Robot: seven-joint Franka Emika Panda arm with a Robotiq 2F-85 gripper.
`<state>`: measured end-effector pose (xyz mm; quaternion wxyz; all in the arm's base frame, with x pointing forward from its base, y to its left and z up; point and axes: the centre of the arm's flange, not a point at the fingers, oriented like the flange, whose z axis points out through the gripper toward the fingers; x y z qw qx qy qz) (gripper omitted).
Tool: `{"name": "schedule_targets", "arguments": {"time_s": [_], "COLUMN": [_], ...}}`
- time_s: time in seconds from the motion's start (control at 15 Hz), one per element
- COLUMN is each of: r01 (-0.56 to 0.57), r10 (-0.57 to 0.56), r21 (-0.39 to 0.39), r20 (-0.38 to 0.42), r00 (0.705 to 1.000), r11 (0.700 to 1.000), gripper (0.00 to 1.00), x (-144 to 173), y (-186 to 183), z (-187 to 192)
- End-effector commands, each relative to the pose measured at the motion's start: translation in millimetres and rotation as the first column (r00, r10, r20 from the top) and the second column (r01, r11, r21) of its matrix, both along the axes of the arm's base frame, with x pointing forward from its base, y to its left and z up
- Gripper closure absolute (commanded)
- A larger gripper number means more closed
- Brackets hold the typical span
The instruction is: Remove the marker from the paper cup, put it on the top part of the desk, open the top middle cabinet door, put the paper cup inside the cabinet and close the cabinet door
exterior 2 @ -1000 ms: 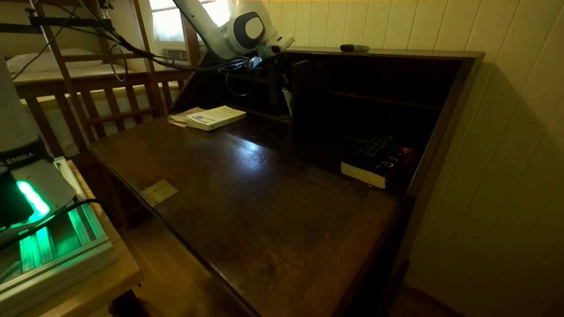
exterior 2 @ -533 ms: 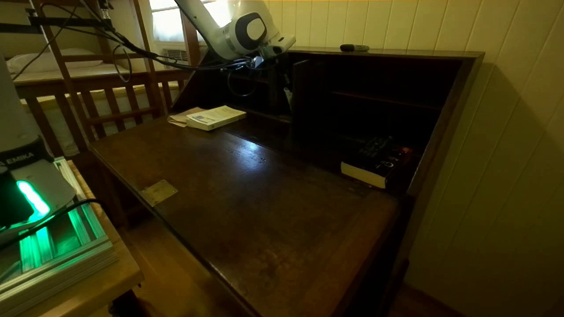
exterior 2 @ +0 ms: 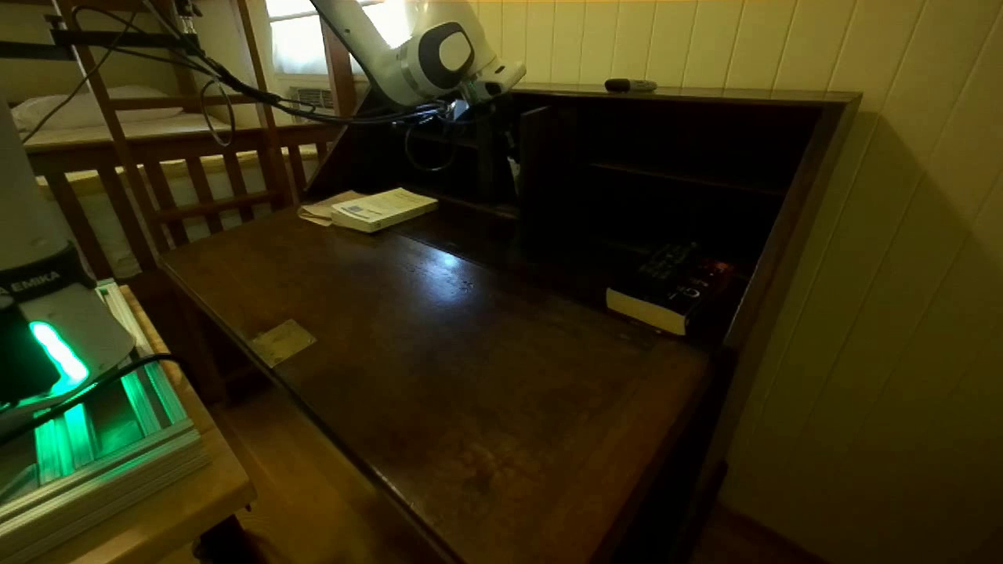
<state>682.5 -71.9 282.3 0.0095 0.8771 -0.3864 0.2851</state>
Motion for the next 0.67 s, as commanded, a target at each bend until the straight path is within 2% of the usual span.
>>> {"name": "schedule_targets", "arguments": {"time_s": [0.0,0.07,0.27,0.4,0.6], "r01": [-0.003,-0.004,-0.008,-0.011,-0.019], "r10": [0.003,0.004,0.008,0.012,0.021], "r21": [-0.001,-0.002,-0.016,-0.025,-0.046], "r20": [0.018,0.019,0.027,0.033,0.043], "r00": [1.000,1.000,1.000,0.999,0.999], "r11": [1.000,1.000,1.000,1.000,0.999], "gripper": [0.78,0.57,0.38,0.26,0.22], "x": [9.1,8.7,7.9,8.0,7.6], "y": [3.1,3.5,5.0,5.8,7.5], "z": [0.5,0.9,3.4,4.9,8.3]}}
